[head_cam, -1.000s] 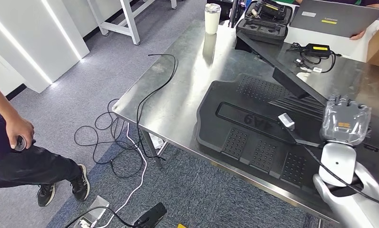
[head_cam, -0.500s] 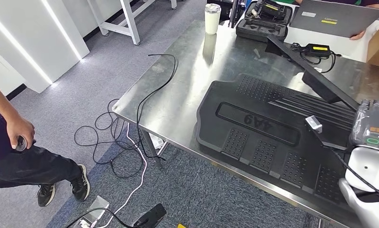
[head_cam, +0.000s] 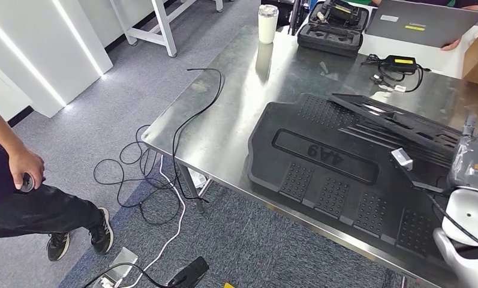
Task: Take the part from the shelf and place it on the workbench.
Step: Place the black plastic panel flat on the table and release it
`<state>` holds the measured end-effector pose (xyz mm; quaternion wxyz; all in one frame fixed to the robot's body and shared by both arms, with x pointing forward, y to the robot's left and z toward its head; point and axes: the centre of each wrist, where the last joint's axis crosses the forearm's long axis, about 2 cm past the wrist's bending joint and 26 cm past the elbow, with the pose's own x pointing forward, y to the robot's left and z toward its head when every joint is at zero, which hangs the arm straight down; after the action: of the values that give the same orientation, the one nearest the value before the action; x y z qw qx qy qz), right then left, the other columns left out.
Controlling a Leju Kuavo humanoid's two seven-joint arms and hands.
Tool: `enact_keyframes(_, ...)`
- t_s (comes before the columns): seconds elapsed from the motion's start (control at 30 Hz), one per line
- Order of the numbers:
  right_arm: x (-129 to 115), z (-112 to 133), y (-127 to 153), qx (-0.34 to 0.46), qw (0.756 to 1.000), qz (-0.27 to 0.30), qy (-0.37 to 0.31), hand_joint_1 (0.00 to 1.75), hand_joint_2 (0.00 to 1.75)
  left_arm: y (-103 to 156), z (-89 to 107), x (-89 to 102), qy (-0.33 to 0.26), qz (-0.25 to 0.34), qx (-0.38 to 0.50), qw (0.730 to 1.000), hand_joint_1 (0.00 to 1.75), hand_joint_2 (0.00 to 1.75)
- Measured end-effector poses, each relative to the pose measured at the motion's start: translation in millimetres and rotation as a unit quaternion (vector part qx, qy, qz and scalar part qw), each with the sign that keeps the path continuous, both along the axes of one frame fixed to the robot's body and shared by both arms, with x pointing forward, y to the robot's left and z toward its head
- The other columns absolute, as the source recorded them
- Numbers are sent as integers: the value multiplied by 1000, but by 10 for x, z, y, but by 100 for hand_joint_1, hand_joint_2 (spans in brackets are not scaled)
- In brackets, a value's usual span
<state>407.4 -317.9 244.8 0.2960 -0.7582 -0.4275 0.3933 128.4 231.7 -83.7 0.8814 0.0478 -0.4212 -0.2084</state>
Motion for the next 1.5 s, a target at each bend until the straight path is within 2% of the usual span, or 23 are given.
enact_keyframes(0.6, -116, -210, 96, -42, 998, 29, 26, 0, 175, -2, -9, -39, -4, 14, -2, 1000, 0, 0)
enact_keyframes(0.97, -196, -202, 191, -44, 997, 60, 27, 0, 175, 2, -22, -88, -6, 28, -3, 1000, 0, 0)
enact_keyframes(1.23, -256, -185, 314, -60, 992, 96, 54, 0, 175, 8, -35, -133, -6, 45, -7, 999, 0, 0)
enact_keyframes(1.5, -304, -105, 403, -48, 991, 116, 41, 0, 175, 12, -49, -186, -3, 55, -9, 998, 0, 0)
